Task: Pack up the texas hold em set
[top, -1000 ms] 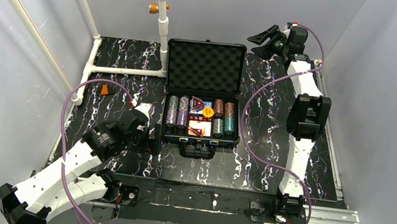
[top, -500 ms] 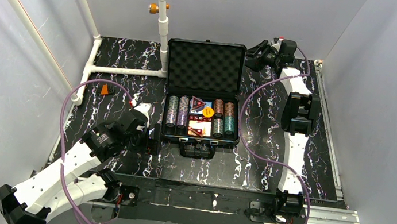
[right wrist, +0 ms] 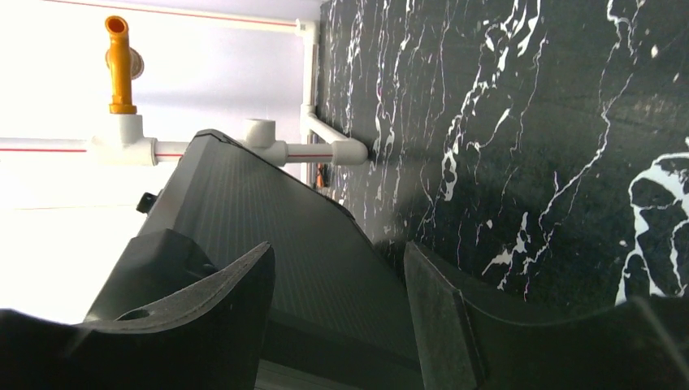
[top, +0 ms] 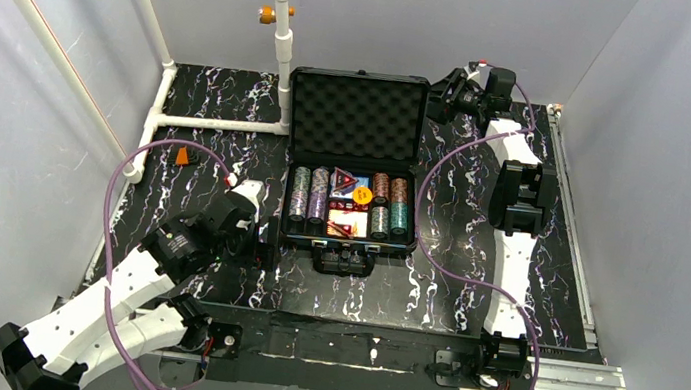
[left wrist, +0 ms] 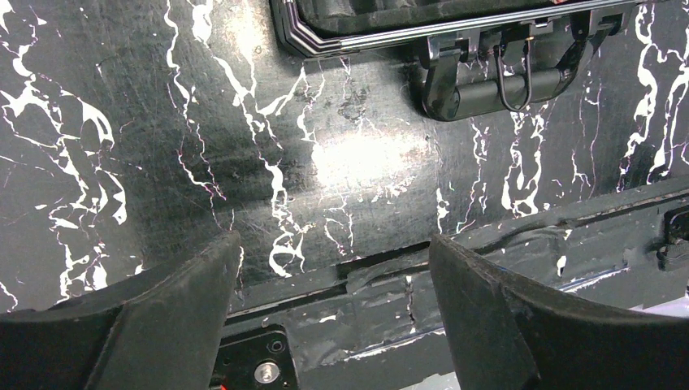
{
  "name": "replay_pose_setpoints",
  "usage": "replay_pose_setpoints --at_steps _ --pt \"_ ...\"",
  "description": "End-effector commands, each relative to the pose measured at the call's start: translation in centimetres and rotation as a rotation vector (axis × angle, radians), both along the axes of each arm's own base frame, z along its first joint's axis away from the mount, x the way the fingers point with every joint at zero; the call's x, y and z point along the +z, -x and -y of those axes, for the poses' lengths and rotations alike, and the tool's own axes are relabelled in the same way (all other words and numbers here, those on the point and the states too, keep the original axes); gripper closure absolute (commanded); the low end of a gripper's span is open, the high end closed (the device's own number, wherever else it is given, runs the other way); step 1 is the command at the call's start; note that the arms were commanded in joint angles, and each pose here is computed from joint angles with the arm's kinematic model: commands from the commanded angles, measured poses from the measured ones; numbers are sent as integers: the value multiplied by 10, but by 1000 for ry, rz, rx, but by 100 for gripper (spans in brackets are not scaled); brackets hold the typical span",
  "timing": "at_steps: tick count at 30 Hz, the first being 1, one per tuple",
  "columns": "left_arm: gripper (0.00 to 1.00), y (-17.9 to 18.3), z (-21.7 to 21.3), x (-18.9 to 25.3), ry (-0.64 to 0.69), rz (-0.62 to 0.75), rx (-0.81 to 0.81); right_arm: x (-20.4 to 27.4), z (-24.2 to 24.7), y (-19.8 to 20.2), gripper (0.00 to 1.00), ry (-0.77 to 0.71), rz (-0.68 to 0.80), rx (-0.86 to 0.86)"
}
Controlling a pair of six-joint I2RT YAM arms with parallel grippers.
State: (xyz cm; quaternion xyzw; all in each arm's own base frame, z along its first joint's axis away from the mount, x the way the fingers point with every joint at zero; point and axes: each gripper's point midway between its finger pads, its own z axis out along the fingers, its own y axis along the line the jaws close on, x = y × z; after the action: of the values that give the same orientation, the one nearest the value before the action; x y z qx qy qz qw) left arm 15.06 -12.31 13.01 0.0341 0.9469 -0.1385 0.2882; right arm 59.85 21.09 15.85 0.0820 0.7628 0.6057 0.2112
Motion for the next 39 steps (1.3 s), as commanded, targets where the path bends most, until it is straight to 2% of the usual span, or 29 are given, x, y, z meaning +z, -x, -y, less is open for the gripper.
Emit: replay_pose_setpoints --at_steps 1,18,27,39 --pt "16 -1 -3 0 -3 15 1 66 -24 38 32 -34 160 159" --pt "16 -2 2 4 29 46 -29 86 -34 104 32 11 185 251" --pt "16 0 6 8 59 62 -48 49 -32 144 33 186 101 283" --pt "16 2 8 13 85 75 -64 31 -30 188 33 282 64 307"
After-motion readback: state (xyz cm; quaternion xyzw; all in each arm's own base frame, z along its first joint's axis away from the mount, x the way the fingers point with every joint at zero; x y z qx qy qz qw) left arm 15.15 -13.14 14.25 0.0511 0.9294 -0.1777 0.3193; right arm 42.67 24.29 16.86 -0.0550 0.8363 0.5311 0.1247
